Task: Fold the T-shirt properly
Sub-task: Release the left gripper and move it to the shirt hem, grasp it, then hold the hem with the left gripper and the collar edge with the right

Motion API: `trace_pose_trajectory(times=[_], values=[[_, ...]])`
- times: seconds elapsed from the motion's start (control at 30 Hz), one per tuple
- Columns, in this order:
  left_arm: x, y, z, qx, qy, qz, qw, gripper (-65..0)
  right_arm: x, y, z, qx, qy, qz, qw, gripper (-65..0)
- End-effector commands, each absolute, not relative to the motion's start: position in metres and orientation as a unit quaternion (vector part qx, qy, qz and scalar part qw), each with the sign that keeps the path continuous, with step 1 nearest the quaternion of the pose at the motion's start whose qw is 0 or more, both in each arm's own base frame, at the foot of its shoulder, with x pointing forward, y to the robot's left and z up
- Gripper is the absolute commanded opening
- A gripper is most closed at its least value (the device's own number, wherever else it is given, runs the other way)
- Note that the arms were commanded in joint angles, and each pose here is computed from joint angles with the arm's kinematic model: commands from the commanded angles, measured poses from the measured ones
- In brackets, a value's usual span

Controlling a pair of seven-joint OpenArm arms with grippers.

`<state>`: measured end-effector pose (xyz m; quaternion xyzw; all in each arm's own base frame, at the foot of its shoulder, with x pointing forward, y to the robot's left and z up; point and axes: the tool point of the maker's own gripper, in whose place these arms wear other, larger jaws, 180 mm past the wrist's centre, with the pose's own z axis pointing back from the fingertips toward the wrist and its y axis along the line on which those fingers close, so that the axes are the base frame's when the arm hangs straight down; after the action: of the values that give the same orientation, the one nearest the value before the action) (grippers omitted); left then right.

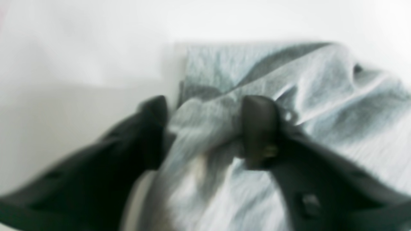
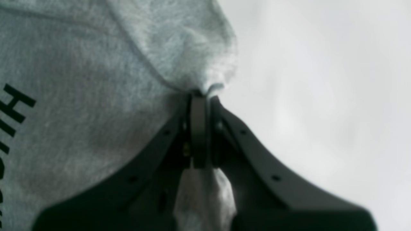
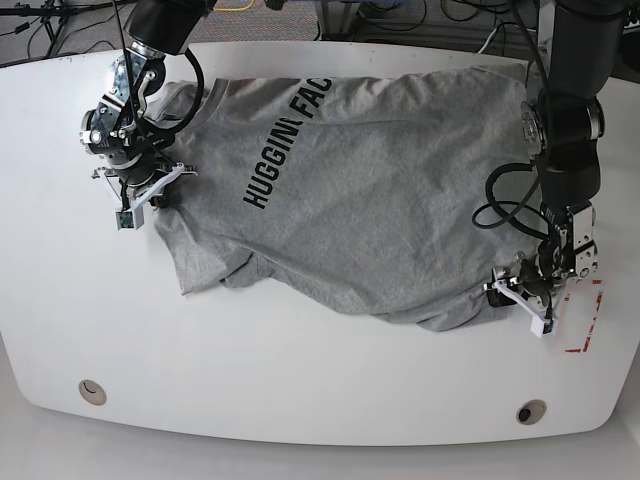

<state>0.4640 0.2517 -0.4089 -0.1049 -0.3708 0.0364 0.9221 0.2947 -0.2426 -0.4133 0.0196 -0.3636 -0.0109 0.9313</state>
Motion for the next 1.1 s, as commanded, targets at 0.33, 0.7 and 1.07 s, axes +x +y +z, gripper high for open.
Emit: trace_pose_trajectory(times=[0.33,0.7,1.07], values=[[0.417,0.275,-0.385,-0.045,-0.373,-0.012,0.927,-48.9,0.306,-0.246,-0.398,0.016,-0.391,-0.006,0.92,-63.6],[0.385,0.276,-0.367,-0.007,-0.392,-0.047,0.919,-29.0,0.309,-0.25,-0.394,0.012,-0.394,-0.003,0.919,-63.6],[0.406,0.285,-0.329,0.005,-0.438,-0.038,0.898,-27.2,0.31,-0.249,-0.393,0.013,-0.396,-0.002,0.918,-63.6]])
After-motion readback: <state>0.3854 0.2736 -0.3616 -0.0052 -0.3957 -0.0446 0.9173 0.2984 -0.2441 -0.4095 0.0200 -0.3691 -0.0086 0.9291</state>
